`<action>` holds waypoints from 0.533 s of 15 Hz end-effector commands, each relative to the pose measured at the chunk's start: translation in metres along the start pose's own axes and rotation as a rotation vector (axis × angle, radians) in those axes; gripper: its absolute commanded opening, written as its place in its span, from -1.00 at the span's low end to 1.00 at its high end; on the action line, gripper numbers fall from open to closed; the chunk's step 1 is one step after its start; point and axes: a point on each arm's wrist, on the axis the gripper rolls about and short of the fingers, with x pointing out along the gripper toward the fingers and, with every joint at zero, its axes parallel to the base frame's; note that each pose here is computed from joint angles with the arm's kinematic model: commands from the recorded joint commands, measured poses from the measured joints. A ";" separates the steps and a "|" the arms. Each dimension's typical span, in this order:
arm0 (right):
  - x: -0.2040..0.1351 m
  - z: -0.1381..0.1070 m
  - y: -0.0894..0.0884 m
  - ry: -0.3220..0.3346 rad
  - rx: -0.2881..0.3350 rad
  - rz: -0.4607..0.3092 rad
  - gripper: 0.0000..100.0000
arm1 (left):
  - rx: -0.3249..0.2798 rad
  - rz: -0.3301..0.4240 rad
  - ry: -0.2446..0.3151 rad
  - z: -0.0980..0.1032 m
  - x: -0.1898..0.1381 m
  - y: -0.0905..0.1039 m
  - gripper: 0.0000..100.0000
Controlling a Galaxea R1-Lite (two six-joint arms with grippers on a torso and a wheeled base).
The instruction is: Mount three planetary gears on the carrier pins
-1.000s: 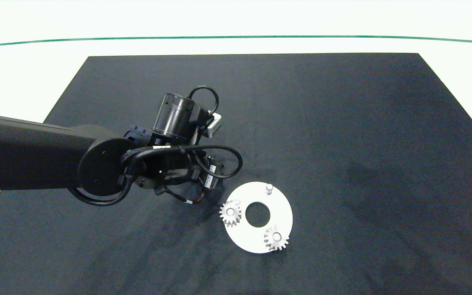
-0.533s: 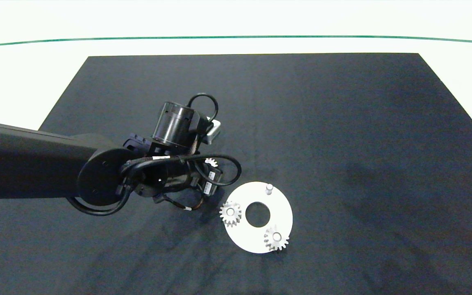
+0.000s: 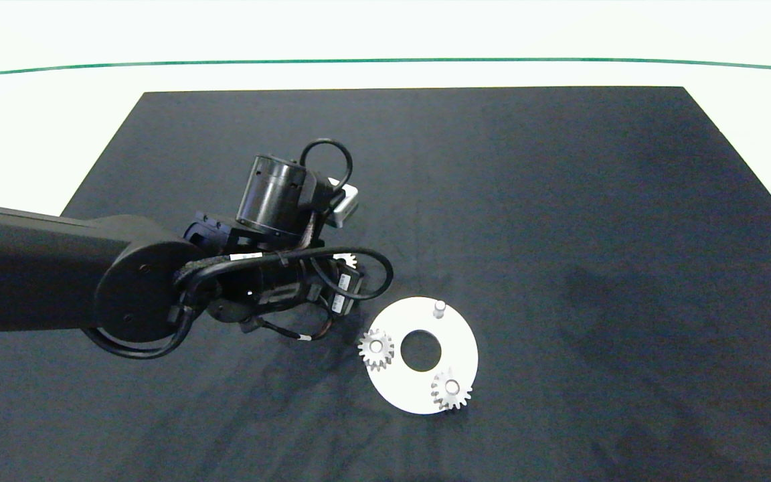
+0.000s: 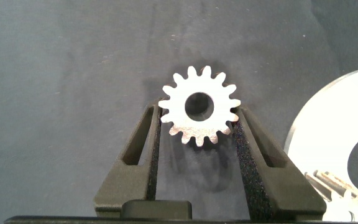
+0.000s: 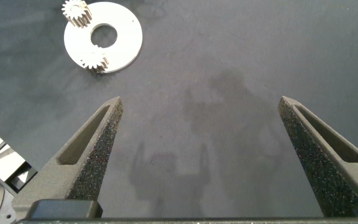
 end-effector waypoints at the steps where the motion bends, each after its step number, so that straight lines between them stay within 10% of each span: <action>1: 0.002 -0.001 0.001 0.011 -0.005 0.002 1.00 | 0.027 -0.051 -0.045 -0.001 -0.033 -0.012 -0.63; 8: -0.008 -0.004 -0.001 -0.019 0.004 -0.020 1.00 | 0.096 -0.141 -0.086 -0.004 -0.059 -0.048 -0.68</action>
